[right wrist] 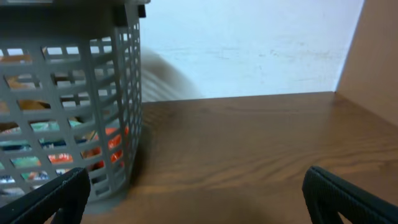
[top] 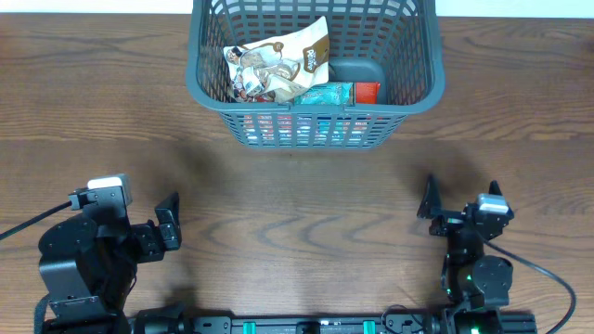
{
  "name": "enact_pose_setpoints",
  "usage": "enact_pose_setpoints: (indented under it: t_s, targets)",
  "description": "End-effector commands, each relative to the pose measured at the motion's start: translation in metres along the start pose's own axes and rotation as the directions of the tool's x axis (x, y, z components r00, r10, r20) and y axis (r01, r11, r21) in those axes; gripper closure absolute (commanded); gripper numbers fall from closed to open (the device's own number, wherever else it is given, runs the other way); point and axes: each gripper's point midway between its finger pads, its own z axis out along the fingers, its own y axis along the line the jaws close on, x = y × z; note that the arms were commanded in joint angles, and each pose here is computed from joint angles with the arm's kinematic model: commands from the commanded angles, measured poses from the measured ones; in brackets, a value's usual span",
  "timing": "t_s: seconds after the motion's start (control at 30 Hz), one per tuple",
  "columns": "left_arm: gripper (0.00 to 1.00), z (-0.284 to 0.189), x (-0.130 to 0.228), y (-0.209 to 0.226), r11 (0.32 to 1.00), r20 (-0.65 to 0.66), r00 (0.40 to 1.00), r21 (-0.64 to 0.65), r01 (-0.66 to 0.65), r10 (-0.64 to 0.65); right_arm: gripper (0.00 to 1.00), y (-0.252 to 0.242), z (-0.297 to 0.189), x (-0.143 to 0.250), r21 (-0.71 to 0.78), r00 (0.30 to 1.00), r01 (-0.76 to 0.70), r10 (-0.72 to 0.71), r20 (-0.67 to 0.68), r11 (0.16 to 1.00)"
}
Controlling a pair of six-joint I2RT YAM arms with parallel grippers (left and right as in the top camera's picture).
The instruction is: Pack container
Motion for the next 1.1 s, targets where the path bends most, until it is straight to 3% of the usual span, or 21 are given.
enact_pose_setpoints:
  t_s: [0.0,0.3,1.07]
  targets:
    - [0.01,0.001,0.001,-0.002,1.000,-0.004,1.000,0.014,0.016,-0.016,0.01,0.001,-0.005,0.008,-0.007,1.000,0.005,-0.005,0.004,1.000]
    - [0.01,0.001,0.001,-0.002,1.000,-0.004,1.000,0.014,0.016,-0.016,0.01,0.031,-0.008,0.023,-0.194,0.996,0.071,-0.081,-0.045,0.978]
    - [0.01,0.001,0.000,-0.002,1.000,-0.003,1.000,0.014,0.016,-0.016,0.01,0.027,-0.007,0.022,-0.174,0.996,0.070,-0.079,-0.044,0.982]
